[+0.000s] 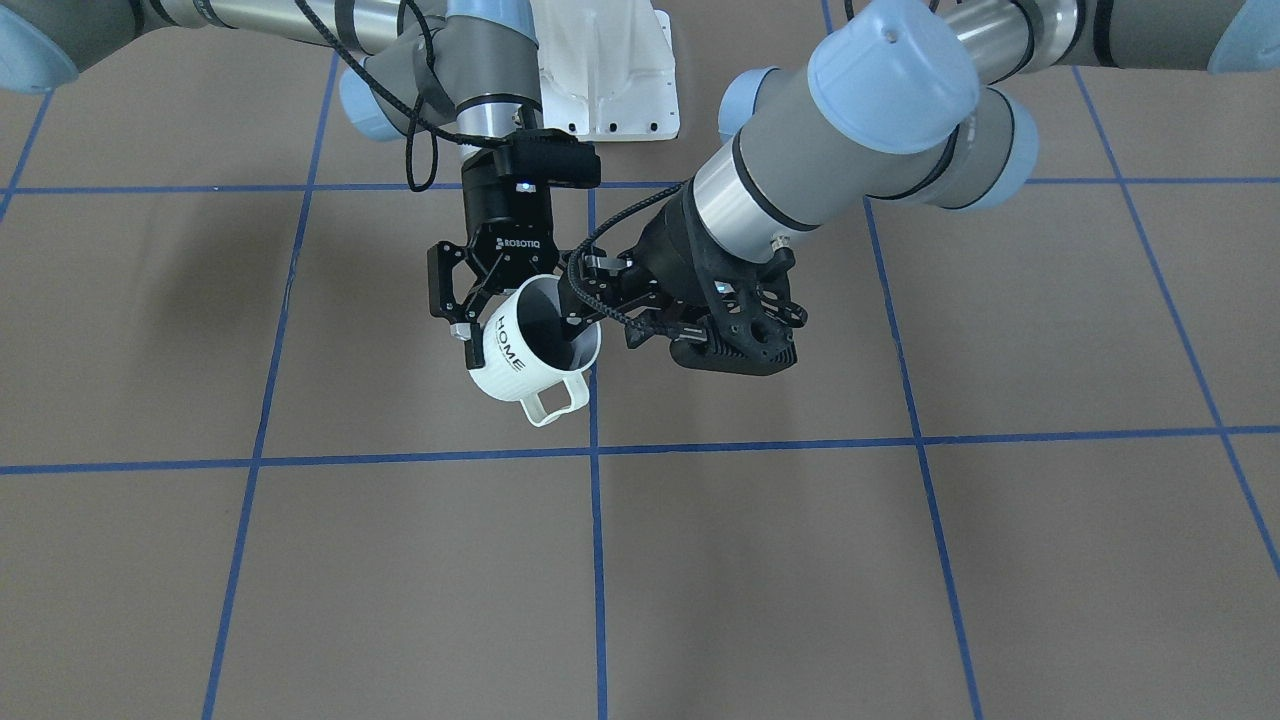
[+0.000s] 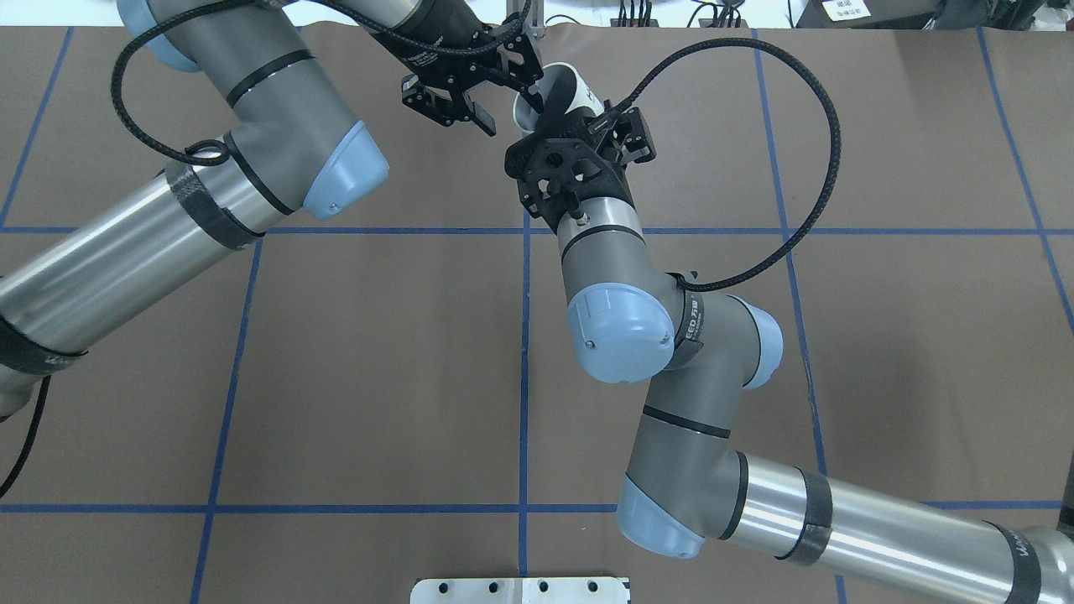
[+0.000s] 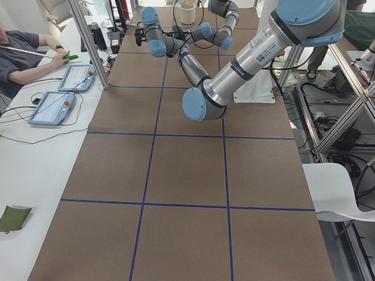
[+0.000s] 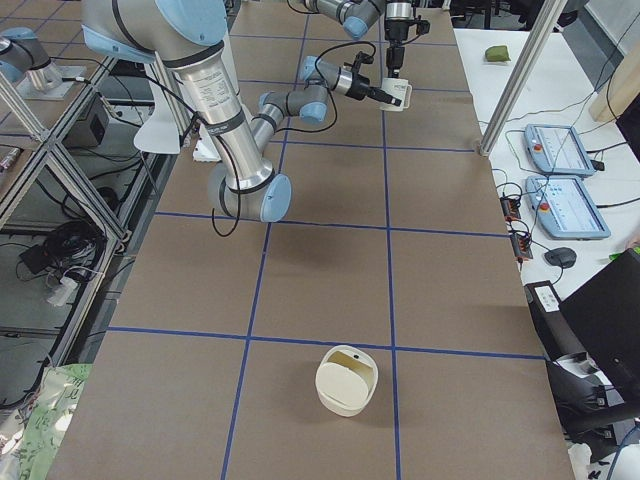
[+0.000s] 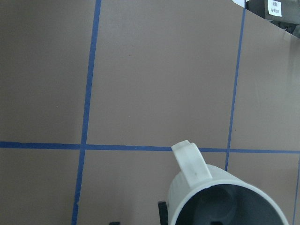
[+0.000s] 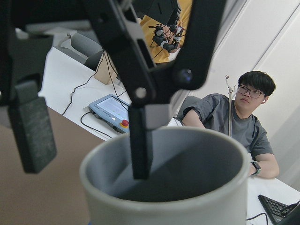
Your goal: Left arm hands cup to right arm to dump lemon
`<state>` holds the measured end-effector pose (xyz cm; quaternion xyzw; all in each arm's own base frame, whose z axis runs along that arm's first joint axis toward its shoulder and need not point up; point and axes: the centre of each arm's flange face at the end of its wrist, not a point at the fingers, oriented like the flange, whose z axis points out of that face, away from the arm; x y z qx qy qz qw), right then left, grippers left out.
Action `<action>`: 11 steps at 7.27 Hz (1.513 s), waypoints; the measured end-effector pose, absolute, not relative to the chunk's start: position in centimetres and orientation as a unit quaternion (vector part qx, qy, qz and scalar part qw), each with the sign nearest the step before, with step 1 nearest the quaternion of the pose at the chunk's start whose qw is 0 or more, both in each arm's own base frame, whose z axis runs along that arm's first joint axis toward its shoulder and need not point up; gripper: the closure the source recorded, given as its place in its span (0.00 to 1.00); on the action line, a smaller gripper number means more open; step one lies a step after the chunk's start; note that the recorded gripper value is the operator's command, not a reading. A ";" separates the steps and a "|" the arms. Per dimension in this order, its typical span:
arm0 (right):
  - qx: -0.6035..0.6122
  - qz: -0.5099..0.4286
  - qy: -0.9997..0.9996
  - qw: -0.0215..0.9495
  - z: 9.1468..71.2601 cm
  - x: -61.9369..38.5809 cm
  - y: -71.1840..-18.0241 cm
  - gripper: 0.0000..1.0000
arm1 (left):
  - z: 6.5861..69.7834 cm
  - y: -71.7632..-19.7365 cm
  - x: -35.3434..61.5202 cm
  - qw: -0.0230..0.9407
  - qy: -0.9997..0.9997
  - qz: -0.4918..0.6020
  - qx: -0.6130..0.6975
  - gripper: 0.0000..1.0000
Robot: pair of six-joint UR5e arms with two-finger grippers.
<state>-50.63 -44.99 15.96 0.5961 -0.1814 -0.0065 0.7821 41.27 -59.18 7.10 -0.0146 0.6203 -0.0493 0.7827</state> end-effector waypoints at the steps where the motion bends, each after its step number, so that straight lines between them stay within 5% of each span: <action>1: 0.596 -0.006 -0.182 0.782 15.9 -50.6 -45.0 0.94 | 7.1 -59.0 41.6 0.783 0.620 -0.047 -0.016 0.51; 7: 0.596 -0.006 -0.183 0.782 15.9 -50.6 -45.0 0.93 | 7.0 -58.3 42.5 0.783 0.621 -0.039 -0.018 0.72; 9: 0.597 -0.006 -0.184 0.781 15.8 -50.5 -45.0 0.85 | 7.1 -58.2 42.8 0.784 0.620 -0.038 -0.019 1.00; 10: 0.596 -0.006 -0.184 0.781 15.8 -50.6 -45.0 0.01 | 7.1 -58.1 43.0 0.784 0.619 -0.038 -0.020 1.00; 11: 0.596 -0.007 -0.185 0.781 15.8 -50.6 -44.9 0.00 | 7.2 -58.1 43.2 0.785 0.618 -0.039 -0.022 1.00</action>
